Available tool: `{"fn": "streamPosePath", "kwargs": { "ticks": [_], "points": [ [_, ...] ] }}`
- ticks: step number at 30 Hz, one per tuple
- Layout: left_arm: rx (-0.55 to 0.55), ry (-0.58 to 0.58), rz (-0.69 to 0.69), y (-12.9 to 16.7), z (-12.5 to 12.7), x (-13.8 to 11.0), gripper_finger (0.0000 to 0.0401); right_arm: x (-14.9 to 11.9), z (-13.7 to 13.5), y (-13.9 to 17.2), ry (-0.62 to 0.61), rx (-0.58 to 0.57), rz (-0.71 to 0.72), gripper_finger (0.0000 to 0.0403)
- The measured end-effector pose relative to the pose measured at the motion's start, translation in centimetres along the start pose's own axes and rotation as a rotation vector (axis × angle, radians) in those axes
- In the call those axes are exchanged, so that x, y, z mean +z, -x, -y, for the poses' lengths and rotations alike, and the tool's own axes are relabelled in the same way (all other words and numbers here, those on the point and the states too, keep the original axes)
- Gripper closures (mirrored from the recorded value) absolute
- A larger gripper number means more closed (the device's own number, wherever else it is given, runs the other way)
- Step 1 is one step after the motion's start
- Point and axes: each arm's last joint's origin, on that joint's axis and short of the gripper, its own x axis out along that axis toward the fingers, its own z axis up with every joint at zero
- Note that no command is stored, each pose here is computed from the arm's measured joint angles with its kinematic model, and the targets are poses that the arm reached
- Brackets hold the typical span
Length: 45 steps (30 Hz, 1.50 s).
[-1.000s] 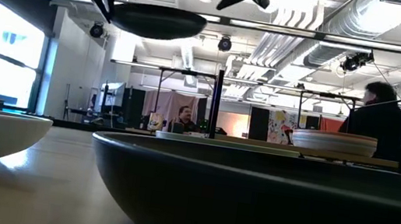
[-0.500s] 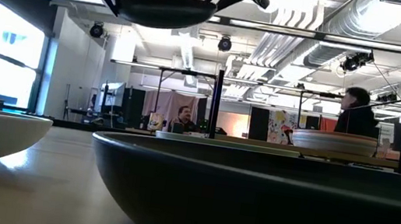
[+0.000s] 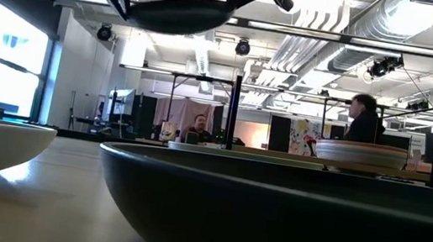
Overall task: Place and stack plates onto a shelf
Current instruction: Put the dark blue plate on the shelf
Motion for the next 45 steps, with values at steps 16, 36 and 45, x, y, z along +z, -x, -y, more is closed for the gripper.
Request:
{"fn": "streamPosePath", "kwargs": {
  "ticks": [16,36,45],
  "points": [
    [-0.072,0.108,0.044,-0.3,0.1,0.0,0.0312,-0.1,0.1,0.0,-0.058,-0.009,-0.006,0.0402],
    [0.039,0.48,-0.044,-0.3,-0.2,-0.3,0.0231,1.0,2.7,0.2,-0.025,-0.143,-0.022,0.0403],
    [0.044,0.681,-0.048,-0.3,-0.2,-0.6,0.0231,4.1,5.5,4.5,0.059,-0.184,0.006,0.0403]
  ]
}}
